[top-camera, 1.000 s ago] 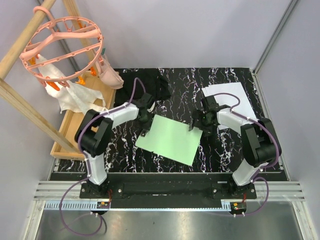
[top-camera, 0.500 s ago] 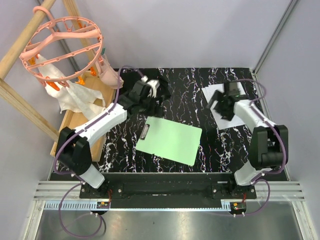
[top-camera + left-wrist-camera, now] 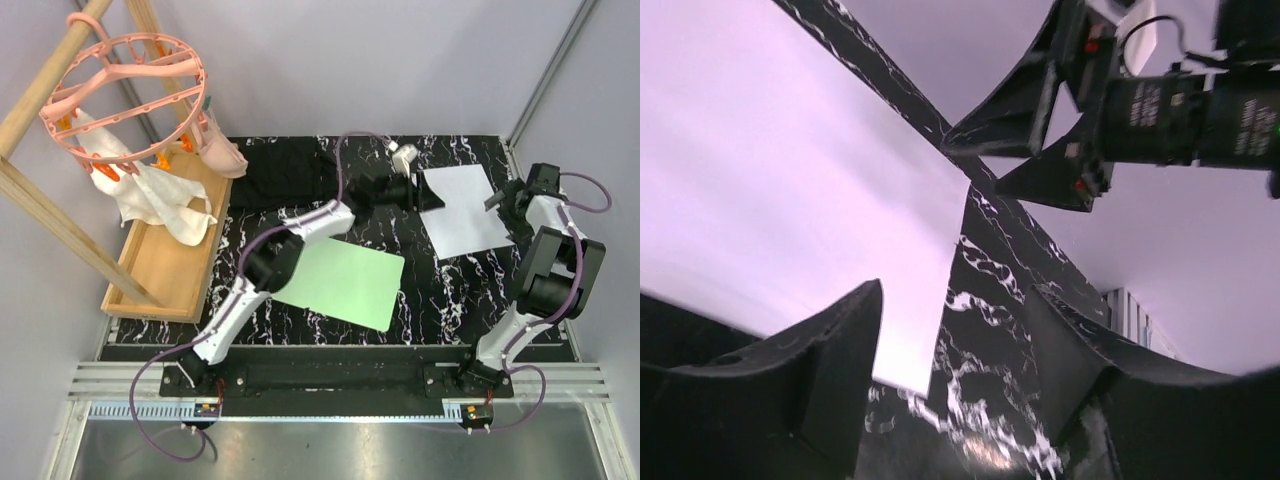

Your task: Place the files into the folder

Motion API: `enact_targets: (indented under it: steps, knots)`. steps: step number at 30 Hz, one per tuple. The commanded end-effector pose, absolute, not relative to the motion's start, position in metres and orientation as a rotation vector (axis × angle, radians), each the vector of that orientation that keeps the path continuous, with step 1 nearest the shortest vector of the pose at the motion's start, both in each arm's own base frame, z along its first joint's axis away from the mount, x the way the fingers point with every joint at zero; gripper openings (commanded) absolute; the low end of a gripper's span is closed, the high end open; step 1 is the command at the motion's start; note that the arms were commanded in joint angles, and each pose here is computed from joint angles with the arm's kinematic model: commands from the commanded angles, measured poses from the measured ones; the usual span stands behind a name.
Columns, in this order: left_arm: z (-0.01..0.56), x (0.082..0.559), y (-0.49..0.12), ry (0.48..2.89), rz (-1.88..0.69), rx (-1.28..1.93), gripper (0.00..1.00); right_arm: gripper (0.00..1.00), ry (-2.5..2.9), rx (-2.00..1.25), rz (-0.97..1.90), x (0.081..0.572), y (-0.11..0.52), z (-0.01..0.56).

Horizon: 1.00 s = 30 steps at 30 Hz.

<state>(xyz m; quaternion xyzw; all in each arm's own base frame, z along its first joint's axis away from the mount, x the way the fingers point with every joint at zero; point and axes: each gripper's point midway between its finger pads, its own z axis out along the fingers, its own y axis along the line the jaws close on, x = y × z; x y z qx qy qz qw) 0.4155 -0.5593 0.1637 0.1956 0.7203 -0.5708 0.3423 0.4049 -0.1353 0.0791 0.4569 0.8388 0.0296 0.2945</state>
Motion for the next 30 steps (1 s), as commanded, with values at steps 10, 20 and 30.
enact_targets:
  steps: [10, 20, 30]
  knots:
    - [0.141, 0.416, -0.605, 1.724, -1.613, 0.497, 0.61, 1.00, 2.233, 1.025, 0.125, 0.471, -0.185, 0.064]
    - [0.117, 0.427, -0.603, 1.815, -1.532, 0.451, 0.60, 1.00, 2.325, 1.046, 0.313, 0.452, -0.147, 0.039]
    - [0.098, 0.424, -0.596, 1.906, -1.491, 0.428, 0.57, 1.00, 2.312, 0.976, 0.355, 0.408, -0.105, 0.072]
